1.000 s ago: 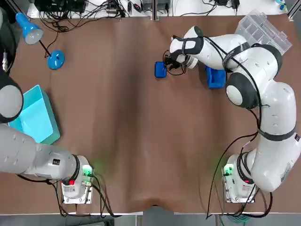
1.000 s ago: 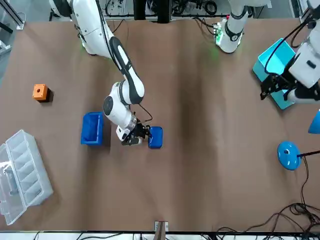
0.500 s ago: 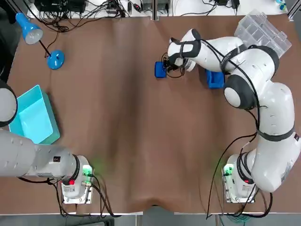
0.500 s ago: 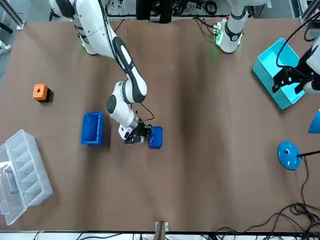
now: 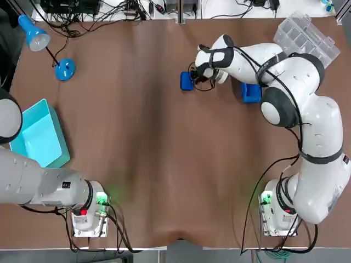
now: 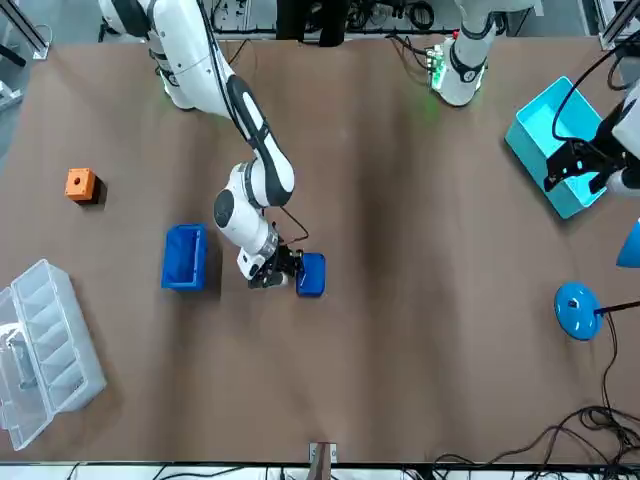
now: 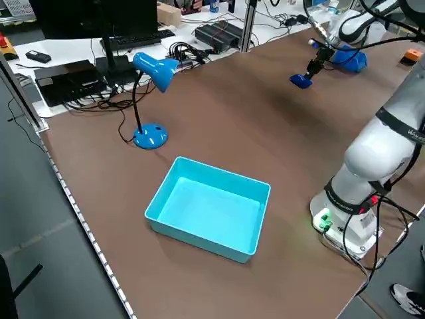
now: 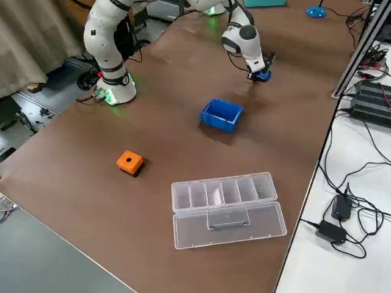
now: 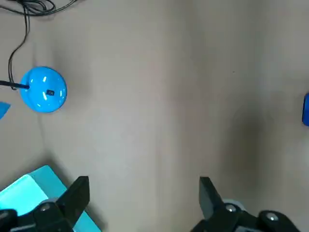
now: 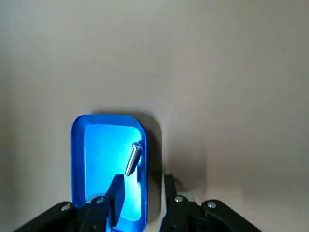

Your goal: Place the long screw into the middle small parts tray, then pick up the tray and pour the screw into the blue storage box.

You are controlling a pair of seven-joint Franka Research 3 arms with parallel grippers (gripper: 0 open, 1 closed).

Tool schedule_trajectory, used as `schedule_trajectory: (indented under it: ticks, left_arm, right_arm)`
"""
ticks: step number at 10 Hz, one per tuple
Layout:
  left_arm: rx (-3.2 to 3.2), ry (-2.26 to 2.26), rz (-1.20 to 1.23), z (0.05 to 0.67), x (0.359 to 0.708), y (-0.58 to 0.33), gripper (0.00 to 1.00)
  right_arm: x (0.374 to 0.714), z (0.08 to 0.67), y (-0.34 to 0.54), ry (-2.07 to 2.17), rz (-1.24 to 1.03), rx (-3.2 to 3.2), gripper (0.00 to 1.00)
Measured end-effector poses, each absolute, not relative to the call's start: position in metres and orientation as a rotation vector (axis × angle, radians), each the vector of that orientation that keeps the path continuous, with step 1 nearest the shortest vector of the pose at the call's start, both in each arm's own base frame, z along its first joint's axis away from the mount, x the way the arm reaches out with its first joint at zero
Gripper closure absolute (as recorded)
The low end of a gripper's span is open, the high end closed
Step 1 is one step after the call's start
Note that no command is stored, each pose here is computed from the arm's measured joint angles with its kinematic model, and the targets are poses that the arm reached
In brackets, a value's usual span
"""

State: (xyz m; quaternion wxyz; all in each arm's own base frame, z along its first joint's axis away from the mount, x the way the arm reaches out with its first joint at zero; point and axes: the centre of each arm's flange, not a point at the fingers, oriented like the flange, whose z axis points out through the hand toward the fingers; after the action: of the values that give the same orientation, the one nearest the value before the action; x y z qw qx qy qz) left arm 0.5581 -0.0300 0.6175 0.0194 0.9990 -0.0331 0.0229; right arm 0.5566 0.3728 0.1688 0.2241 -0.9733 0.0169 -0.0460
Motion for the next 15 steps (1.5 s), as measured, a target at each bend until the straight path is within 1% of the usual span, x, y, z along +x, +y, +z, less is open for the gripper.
schedule_trajectory:
  ticks: [2, 6, 7, 11, 13, 15]
  left_arm:
    - [3.098, -0.162, 0.039, 0.606, 0.563, -0.050, 0.00]
    - [3.098, -0.156, 0.045, 0.607, 0.564, -0.048, 0.00]
    - [3.098, -0.150, 0.046, 0.608, 0.564, -0.046, 0.00]
    - [3.099, -0.137, 0.049, 0.609, 0.565, -0.041, 0.00]
    - [3.099, -0.137, 0.049, 0.609, 0.565, -0.041, 0.00]
    - [3.098, -0.145, 0.051, 0.609, 0.565, -0.044, 0.00]
  right_arm:
    - [0.557, 0.169, 0.375, 0.043, -0.129, -2.683, 0.59]
    - [0.559, 0.167, 0.377, 0.044, -0.132, -2.681, 0.60]
    - [0.559, 0.167, 0.377, 0.044, -0.132, -2.681, 0.63]
    - [0.560, 0.168, 0.378, 0.045, -0.133, -2.679, 0.95]
    - [0.560, 0.168, 0.378, 0.045, -0.134, -2.679, 0.98]
    - [0.560, 0.169, 0.378, 0.045, -0.136, -2.678, 0.98]
